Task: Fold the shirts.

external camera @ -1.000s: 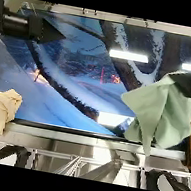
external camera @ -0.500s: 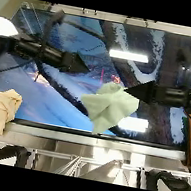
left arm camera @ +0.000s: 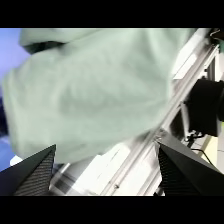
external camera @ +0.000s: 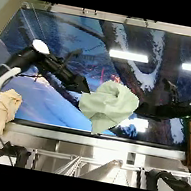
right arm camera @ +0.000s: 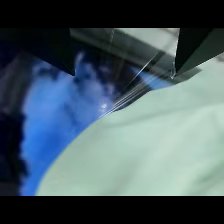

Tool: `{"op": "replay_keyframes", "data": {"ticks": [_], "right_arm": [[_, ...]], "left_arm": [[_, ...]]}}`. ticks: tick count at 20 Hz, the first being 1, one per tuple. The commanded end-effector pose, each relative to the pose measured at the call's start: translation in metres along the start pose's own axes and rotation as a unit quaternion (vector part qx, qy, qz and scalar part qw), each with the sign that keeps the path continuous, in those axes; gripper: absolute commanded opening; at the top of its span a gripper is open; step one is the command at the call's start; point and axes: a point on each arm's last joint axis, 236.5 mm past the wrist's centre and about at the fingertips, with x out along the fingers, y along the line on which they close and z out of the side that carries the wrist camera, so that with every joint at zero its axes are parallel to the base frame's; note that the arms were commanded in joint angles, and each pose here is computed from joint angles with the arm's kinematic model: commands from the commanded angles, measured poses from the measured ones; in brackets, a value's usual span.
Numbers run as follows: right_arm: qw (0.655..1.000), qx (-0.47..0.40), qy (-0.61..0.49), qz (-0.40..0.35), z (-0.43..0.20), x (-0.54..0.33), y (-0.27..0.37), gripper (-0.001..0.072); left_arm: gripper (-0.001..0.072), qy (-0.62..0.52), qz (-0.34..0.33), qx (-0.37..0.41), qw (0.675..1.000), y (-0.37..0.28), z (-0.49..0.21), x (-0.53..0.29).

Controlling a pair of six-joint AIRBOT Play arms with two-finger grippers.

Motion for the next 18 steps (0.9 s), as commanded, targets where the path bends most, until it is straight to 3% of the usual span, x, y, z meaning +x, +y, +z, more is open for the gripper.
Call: {"op": "replay_keyframes", "data": {"ticks": [1, 5, 6, 7, 8, 9, 10, 15, 18], "right_arm": [[0.999, 0.03, -0.01, -0.003, 0.011, 0.036, -0.026, 0.0663], [0.997, 0.053, 0.003, 0.058, 0.023, 0.078, -0.024, 0.0657], [0.995, 0.053, 0.008, 0.081, 0.024, 0.085, -0.019, 0.0598], [0.992, 0.043, 0.01, 0.115, 0.027, 0.088, -0.007, 0.0368], [0.988, 0.028, 0.009, 0.149, 0.029, 0.086, 0.007, 0.0145], [0.984, 0.011, 0.005, 0.175, 0.033, 0.08, 0.02, 0.002], [0.983, 0.0, 0.003, 0.186, 0.037, 0.073, 0.027, 0.0019], [0.976, -0.071, -0.046, 0.199, 0.066, 0.018, 0.065, 0.0018], [0.983, -0.059, -0.031, 0.172, 0.061, 0.018, 0.056, 0.0018]], "left_arm": [[0.071, 0.035, 0.01, -0.033, 0.999, 0.034, -0.002, 0.042], [0.071, 0.063, 0.007, -0.041, 0.997, 0.05, 0.004, 0.07], [0.0709, 0.067, 0.008, -0.036, 0.997, 0.049, 0.007, 0.077], [0.0676, 0.07, 0.008, -0.031, 0.997, 0.048, 0.012, 0.082], [0.0448, 0.072, 0.008, -0.03, 0.997, 0.045, 0.016, 0.085], [0.0052, 0.076, 0.006, -0.022, 0.997, 0.04, 0.02, 0.087], [0.0001, 0.076, 0.005, -0.012, 0.997, 0.035, 0.025, 0.086], [0.0004, 0.033, -0.024, 0.039, 0.998, -0.009, 0.058, 0.053], [0.0025, 0.024, -0.015, 0.052, 0.998, -0.013, 0.059, 0.033]]}}
